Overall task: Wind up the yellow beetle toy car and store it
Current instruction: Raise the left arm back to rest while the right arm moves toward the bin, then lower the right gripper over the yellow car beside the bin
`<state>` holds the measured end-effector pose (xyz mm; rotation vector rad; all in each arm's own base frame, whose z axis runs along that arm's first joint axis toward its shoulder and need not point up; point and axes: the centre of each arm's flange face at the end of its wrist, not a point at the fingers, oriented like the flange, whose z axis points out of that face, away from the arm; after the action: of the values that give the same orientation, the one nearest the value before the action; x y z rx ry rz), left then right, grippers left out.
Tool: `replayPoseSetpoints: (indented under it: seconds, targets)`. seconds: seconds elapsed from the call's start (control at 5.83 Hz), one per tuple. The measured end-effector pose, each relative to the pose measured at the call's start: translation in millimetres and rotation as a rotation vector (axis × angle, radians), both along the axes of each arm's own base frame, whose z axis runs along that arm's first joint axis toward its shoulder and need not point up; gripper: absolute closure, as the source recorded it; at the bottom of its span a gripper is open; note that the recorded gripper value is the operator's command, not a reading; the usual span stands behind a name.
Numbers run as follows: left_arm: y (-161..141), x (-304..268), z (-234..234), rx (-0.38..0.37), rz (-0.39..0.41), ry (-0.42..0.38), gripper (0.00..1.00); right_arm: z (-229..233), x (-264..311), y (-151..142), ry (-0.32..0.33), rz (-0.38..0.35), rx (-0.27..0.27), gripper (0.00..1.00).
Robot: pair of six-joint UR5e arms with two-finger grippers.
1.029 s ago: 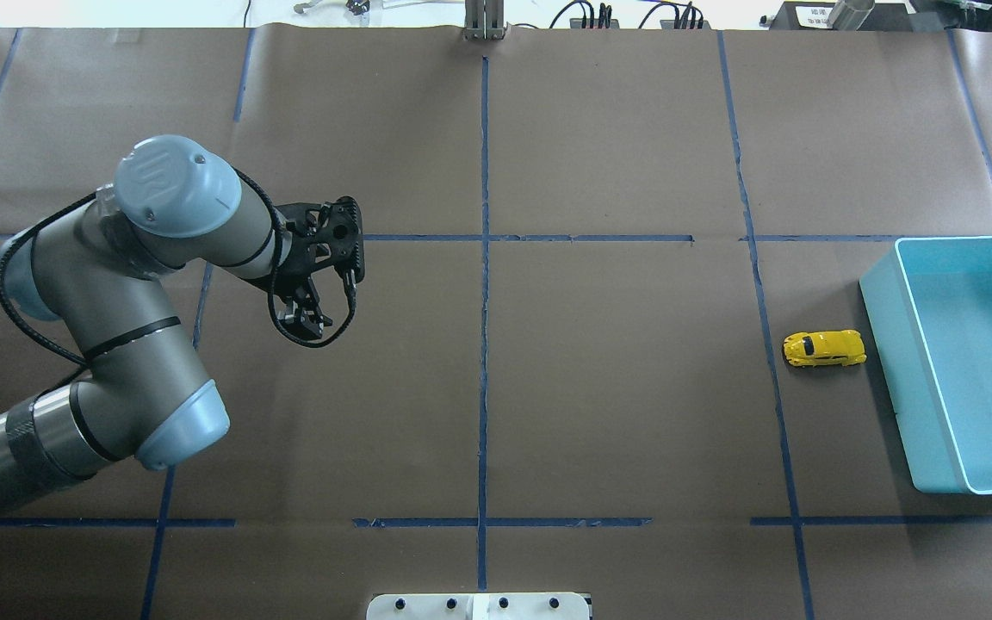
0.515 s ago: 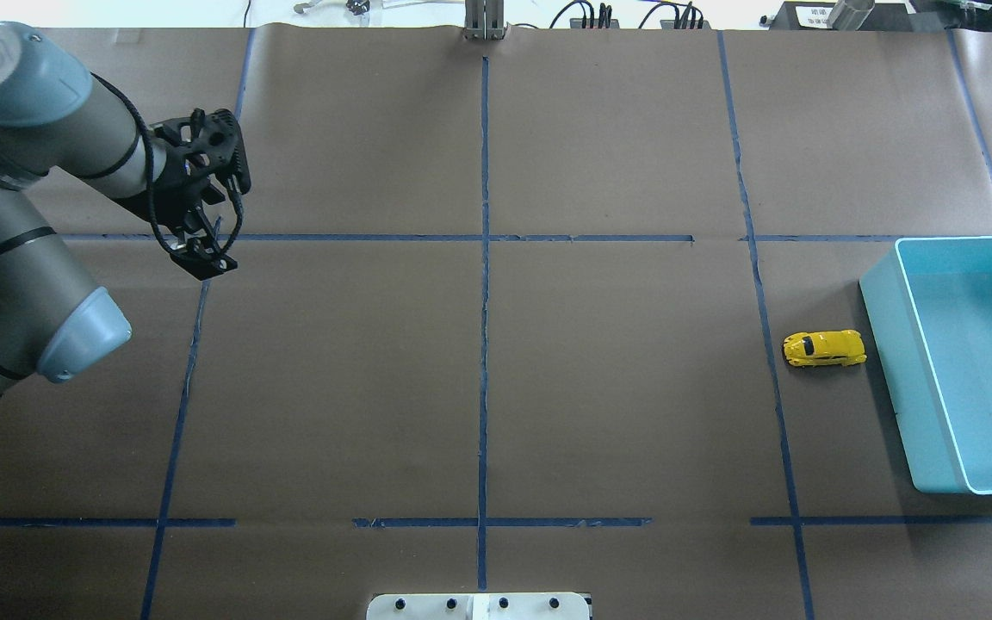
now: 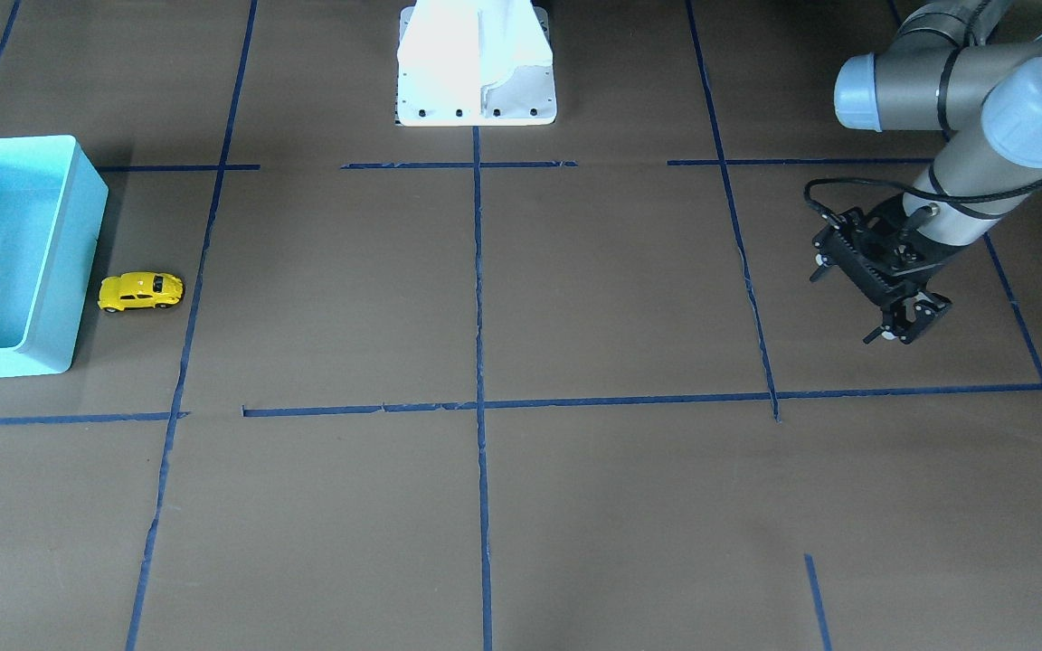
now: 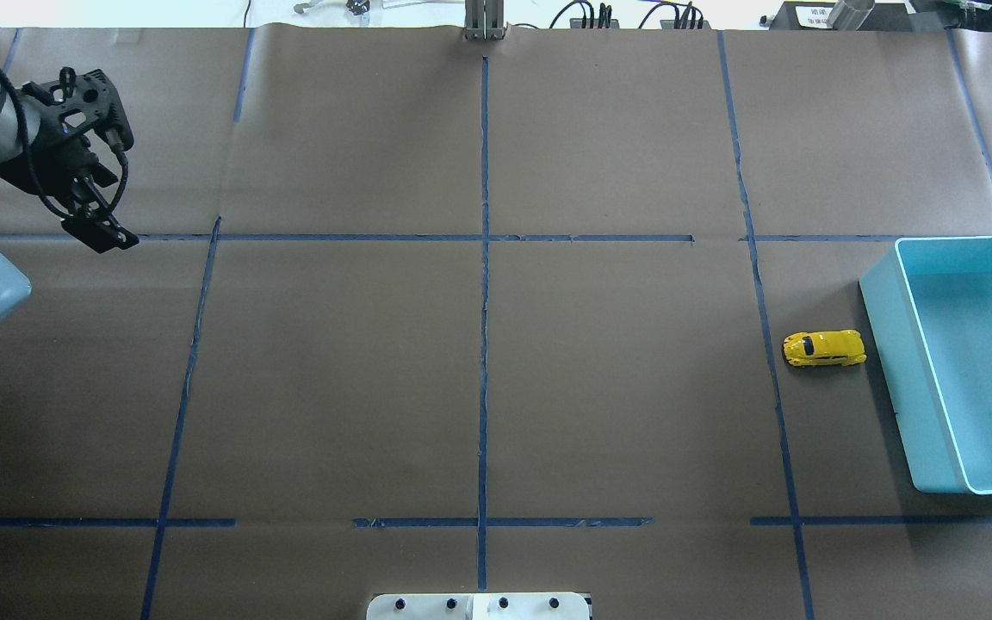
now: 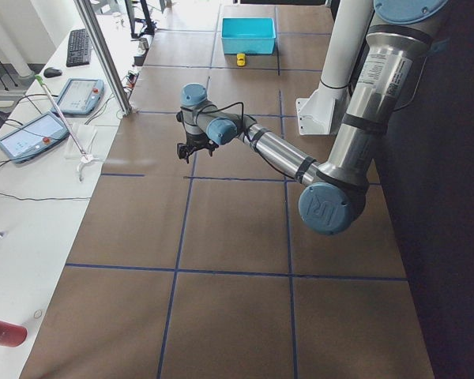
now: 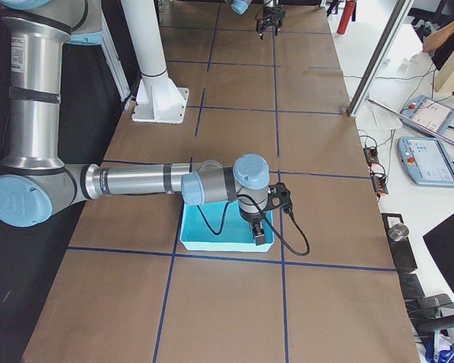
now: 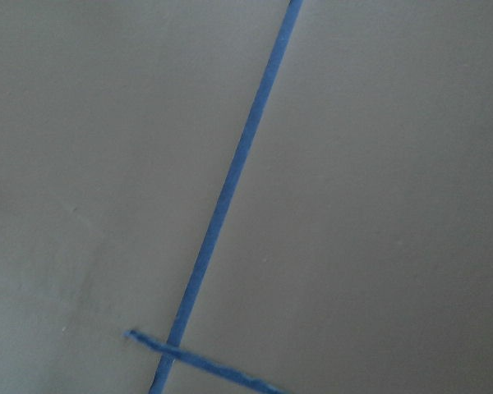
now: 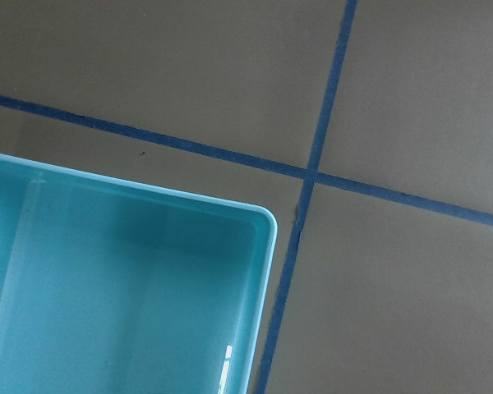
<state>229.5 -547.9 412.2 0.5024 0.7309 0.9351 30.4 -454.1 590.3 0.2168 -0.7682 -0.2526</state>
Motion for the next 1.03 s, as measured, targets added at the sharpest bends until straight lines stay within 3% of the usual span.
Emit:
replayPoseSetpoints:
  seconds: [0.34, 0.69, 0.86, 1.03]
  targets:
    - [-8.6, -62.2, 40.1, -0.164, -0.177, -0.013, 0.00, -24.8, -33.2, 5.6, 0.002, -0.075, 0.049, 0.00]
    - [3.5, -129.9, 100.1, -0.312, -0.323, -0.052, 0.00, -74.1, -98.7, 12.6, 0.017, -0.217, 0.159, 0.00]
    - [8.2, -170.3, 129.6, -0.391, -0.406, -0.064, 0.00, -96.5, -132.8, 18.1, 0.030, -0.303, 0.234, 0.00]
    - [13.1, -211.5, 162.7, -0.499, -0.482, -0.073, 0.00, -116.3, -180.2, 22.5, 0.054, -0.435, 0.343, 0.00]
